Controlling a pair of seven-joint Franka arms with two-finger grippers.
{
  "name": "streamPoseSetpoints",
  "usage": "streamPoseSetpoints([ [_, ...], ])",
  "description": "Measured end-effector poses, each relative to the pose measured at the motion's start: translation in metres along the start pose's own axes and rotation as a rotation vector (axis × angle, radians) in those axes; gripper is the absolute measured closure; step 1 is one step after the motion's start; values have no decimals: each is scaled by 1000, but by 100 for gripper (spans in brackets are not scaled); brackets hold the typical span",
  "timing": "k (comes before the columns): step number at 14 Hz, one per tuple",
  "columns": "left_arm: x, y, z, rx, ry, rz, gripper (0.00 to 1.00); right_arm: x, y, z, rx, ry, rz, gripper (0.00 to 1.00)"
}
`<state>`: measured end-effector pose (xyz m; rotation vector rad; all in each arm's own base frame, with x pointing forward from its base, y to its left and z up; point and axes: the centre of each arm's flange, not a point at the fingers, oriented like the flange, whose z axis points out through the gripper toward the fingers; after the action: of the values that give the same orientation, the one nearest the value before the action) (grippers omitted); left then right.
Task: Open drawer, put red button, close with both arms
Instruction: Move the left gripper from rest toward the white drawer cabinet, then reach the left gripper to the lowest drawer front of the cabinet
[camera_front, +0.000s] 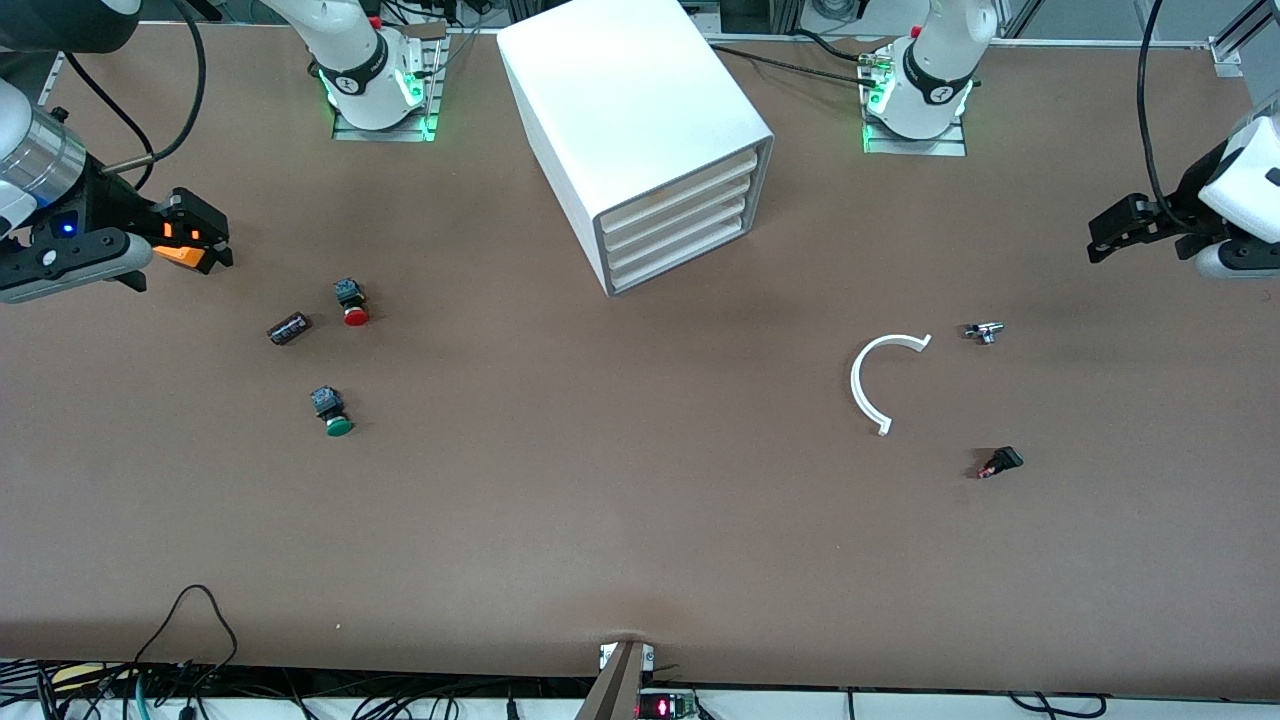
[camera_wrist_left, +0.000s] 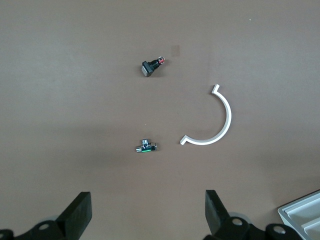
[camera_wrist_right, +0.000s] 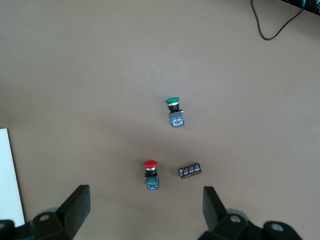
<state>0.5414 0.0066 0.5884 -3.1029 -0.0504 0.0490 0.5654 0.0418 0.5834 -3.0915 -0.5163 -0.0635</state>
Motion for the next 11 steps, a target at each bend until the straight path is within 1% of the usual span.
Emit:
streamPoseSetpoints([
  [3, -3, 14, 2, 2, -29, 26, 0, 0, 0, 0, 0, 0, 0, 0],
  [4, -4, 21, 5, -11, -41, 36, 0, 0, 0, 0, 0, 0, 0, 0],
  [5, -4, 30, 10, -42, -62, 44, 0, 0, 0, 0, 0, 0, 0, 0],
  [10, 3, 72, 59, -225, -231, 80, 0, 0, -1, 0, 0, 0, -1, 0],
  [11, 5, 86, 70, -249, -261, 99, 0, 0, -1, 0, 0, 0, -1, 0],
])
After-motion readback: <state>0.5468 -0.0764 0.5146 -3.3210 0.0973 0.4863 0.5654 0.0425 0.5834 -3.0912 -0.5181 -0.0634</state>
